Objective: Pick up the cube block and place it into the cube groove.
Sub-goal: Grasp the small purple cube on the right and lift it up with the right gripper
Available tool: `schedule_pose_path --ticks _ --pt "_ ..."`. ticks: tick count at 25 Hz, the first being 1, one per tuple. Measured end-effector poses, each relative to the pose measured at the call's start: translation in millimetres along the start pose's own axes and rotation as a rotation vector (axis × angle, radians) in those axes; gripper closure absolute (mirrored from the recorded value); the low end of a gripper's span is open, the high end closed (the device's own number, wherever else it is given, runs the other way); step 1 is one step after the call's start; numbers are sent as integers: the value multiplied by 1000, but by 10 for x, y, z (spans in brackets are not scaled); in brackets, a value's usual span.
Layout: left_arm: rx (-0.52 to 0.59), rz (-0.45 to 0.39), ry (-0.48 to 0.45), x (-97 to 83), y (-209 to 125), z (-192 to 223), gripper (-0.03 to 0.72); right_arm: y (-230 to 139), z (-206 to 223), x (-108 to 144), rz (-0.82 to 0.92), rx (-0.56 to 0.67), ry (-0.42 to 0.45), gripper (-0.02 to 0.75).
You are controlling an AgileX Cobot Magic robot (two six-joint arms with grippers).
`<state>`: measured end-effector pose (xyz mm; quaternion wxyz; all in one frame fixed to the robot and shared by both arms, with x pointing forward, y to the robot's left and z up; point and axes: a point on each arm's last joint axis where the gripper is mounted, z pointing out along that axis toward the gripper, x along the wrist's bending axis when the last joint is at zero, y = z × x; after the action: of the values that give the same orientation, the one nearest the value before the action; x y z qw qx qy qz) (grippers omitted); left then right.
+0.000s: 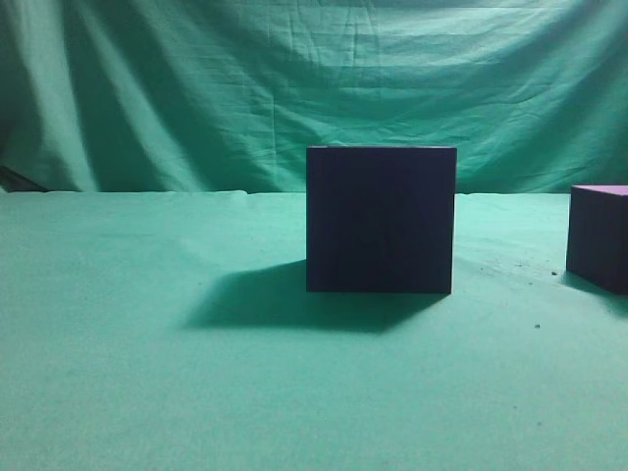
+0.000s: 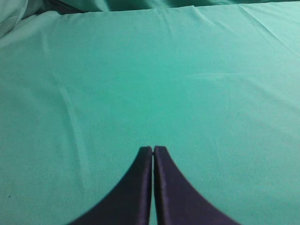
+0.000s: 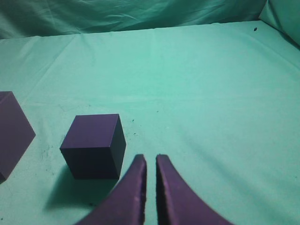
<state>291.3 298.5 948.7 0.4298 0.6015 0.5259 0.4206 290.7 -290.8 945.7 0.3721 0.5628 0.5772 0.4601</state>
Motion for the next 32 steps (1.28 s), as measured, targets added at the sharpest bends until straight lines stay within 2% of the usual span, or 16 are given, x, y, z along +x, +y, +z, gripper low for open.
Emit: schedule_pose_path --ticks 23,25,28,32 --pt "0 0 0 0 0 0 688 7 0 3 9 -7 3 689" --pt "0 0 0 0 0 0 688 51 -2 25 95 -53 30 689" --pt "0 0 0 0 0 0 688 181 -19 22 186 -195 43 689" --pt "0 0 0 0 0 0 688 335 -64 -10 214 -374 29 689"
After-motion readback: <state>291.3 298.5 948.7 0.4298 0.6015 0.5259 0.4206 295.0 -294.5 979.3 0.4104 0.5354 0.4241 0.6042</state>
